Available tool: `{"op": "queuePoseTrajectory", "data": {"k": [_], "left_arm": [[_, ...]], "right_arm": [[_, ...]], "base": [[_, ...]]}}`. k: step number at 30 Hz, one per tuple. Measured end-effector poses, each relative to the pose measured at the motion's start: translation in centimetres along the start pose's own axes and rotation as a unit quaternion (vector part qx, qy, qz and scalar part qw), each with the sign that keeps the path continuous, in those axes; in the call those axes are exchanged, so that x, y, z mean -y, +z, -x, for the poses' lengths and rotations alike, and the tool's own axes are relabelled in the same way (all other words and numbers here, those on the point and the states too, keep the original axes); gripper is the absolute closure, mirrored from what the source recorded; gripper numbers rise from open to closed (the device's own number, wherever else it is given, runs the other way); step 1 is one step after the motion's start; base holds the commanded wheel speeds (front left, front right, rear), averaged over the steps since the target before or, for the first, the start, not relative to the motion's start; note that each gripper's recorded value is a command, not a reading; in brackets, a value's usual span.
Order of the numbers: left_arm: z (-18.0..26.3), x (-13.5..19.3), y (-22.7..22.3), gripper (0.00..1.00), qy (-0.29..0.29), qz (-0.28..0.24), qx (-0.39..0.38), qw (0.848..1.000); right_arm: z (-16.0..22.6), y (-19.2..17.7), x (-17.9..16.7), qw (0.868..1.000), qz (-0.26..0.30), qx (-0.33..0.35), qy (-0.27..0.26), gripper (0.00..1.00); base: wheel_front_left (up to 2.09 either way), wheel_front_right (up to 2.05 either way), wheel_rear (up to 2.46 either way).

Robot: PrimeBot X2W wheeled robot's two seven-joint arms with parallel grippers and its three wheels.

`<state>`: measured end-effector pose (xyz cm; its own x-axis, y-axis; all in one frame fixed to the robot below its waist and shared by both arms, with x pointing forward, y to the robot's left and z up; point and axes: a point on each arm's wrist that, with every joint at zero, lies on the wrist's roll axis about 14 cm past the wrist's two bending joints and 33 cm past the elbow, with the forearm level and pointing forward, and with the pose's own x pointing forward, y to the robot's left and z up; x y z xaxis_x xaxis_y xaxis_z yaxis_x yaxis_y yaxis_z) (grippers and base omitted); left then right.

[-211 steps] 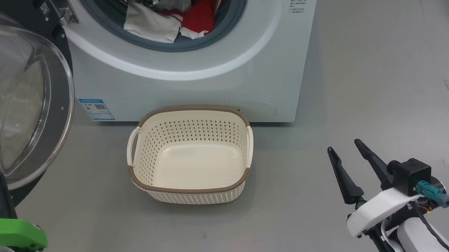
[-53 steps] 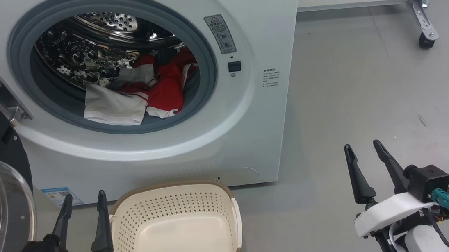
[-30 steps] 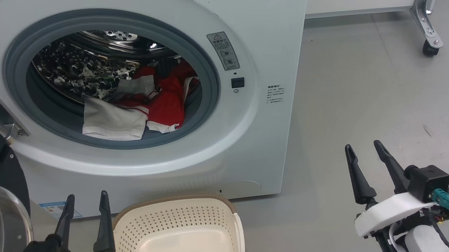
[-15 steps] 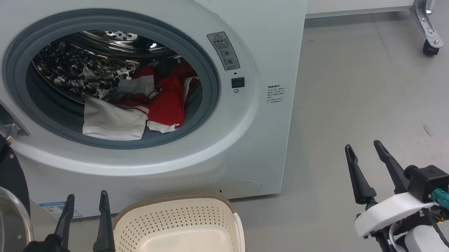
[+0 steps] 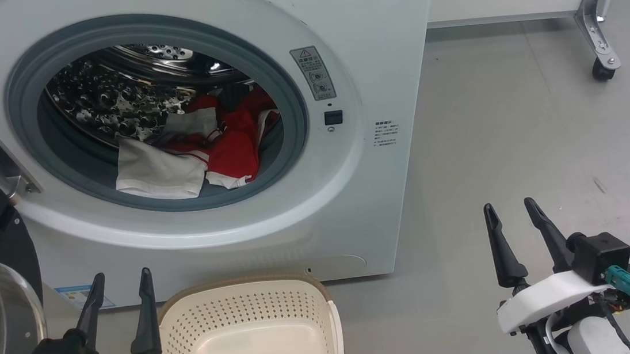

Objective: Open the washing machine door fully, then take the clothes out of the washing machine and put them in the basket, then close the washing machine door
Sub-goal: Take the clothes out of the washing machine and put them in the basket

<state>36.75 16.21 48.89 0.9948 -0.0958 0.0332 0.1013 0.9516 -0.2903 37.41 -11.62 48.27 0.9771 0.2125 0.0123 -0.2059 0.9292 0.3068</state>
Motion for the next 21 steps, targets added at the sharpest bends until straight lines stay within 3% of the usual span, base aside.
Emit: {"op": "queuePoseTrajectory", "data": {"k": [21], "left_arm": [[-0.39, -0.52, -0.66, 0.00, 0.002, -0.006, -0.012, 1.000]], "right_arm": [[-0.16, -0.70, 0.19, 1.000, -0.004, -0.010, -0.003, 0.00]], "base": [[0.00, 0.00, 0.00]]}}
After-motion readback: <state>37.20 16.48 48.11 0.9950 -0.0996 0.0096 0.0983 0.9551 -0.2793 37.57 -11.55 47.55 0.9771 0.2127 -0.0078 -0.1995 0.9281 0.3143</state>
